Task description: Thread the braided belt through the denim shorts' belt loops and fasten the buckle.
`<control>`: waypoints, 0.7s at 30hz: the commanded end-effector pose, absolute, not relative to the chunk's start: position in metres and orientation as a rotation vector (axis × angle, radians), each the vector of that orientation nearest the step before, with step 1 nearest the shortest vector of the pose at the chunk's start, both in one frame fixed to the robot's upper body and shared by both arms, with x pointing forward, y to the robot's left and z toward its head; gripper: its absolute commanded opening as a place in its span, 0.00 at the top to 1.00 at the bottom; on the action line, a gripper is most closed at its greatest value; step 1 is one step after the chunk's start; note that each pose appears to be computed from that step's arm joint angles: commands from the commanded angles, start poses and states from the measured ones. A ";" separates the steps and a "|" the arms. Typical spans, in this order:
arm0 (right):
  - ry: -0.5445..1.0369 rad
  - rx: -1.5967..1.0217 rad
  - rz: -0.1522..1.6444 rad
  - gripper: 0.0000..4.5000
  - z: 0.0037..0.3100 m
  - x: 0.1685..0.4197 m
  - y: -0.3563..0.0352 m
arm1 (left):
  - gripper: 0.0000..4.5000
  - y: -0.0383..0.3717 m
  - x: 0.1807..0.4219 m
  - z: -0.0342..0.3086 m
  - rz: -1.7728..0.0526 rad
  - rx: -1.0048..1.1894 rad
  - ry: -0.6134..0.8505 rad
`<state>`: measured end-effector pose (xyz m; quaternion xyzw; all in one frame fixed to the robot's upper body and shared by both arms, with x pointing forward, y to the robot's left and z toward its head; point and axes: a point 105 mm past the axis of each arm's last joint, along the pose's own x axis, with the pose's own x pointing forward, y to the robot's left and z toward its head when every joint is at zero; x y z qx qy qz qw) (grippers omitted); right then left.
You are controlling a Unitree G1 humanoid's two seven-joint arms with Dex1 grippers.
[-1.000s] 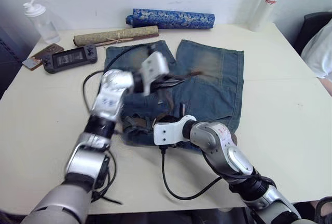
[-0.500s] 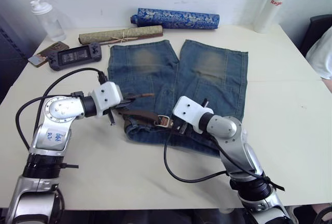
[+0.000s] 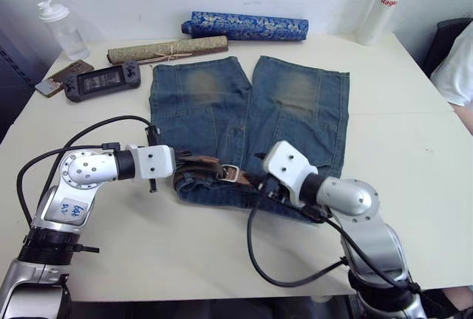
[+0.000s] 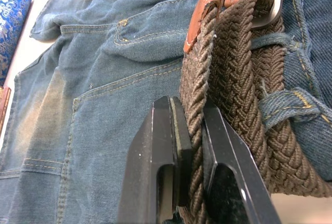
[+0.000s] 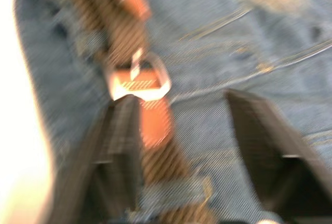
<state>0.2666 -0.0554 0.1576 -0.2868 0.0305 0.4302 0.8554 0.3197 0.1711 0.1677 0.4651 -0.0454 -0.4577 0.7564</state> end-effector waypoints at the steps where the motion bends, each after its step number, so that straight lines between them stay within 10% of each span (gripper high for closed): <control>1: -0.021 -0.661 0.945 0.05 0.162 0.257 -0.044 | 1.00 0.173 0.320 0.175 -0.978 1.004 -0.129; 21: -0.117 -0.772 0.775 0.05 0.151 0.285 -0.038 | 1.00 0.183 0.332 0.201 -0.904 0.968 -0.152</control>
